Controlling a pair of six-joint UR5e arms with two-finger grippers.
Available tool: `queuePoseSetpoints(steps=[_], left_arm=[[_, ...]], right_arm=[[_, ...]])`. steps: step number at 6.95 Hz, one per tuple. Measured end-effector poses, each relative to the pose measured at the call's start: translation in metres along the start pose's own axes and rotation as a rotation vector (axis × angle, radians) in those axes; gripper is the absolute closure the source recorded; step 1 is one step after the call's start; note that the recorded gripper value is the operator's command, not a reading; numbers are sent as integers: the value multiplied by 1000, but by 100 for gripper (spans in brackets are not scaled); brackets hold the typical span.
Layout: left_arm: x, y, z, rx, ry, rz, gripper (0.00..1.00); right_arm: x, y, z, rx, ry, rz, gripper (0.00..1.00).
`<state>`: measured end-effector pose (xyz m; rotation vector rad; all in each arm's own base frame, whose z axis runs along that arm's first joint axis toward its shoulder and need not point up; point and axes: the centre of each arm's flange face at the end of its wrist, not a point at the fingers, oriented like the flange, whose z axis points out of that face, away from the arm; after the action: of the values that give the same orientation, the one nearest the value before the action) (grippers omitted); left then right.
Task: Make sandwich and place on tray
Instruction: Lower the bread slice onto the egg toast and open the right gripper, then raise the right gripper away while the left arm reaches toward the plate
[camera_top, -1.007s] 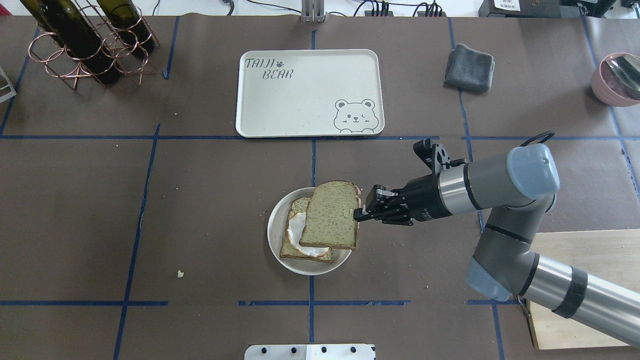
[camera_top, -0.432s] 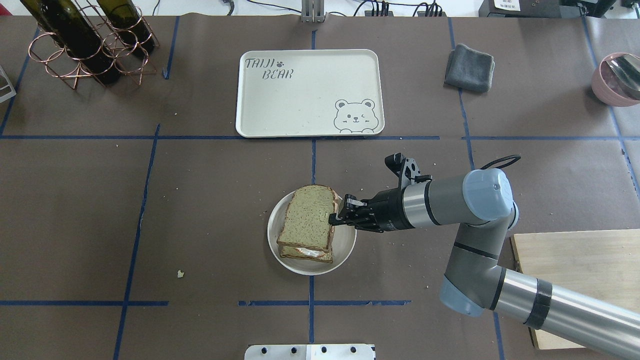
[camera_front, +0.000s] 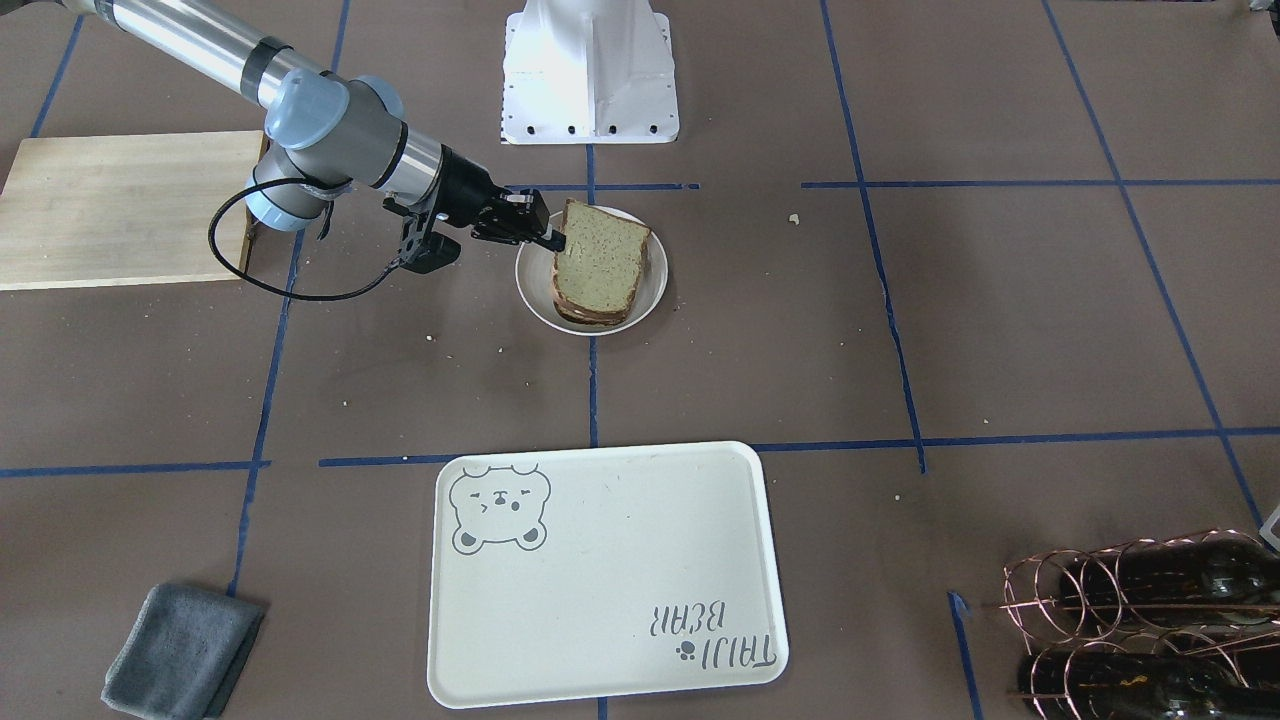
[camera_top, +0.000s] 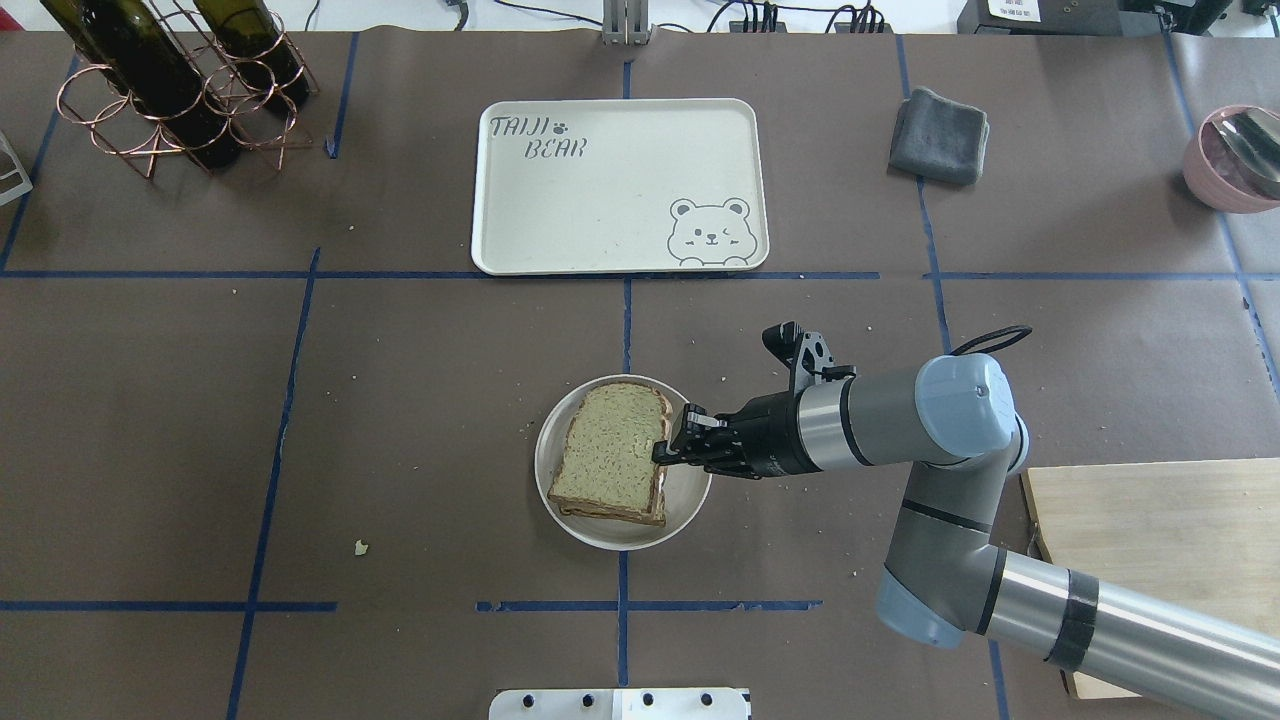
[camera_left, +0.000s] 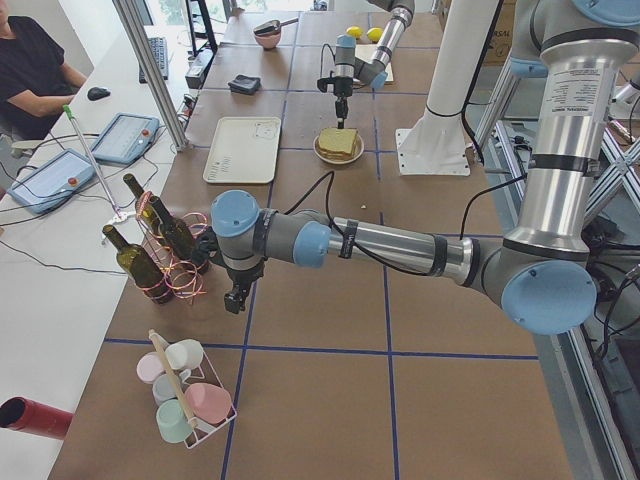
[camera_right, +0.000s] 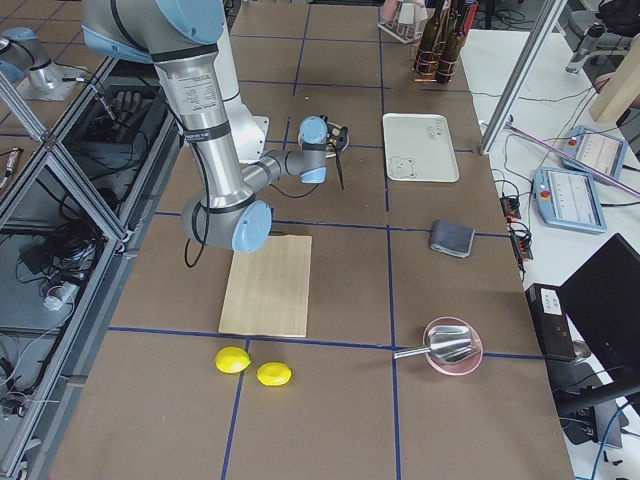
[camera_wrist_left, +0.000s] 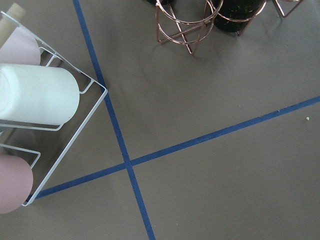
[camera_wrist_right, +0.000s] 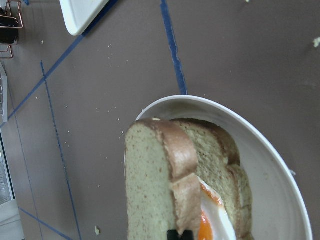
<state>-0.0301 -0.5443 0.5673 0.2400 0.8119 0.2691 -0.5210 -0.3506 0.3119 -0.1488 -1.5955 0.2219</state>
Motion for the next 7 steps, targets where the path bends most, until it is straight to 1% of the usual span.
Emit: queuePoseSetpoints(steps=[1, 2, 3, 5, 6, 7], left_arm=[[0, 0, 0, 0, 0, 0, 0], [0, -1, 0, 0, 0, 0, 0], [0, -1, 0, 0, 0, 0, 0], [3, -3, -1, 11, 3, 8, 0], [13, -8, 2, 25, 21, 5, 0], [39, -18, 14, 40, 61, -1, 0]], right_arm=[[1, 1, 0, -5, 0, -2, 43], [1, 2, 0, -8, 0, -4, 15], [3, 2, -1, -9, 2, -5, 1], [7, -1, -6, -14, 11, -3, 0], [9, -8, -17, -18, 19, 1, 0], [9, -26, -38, -19, 41, 13, 0]])
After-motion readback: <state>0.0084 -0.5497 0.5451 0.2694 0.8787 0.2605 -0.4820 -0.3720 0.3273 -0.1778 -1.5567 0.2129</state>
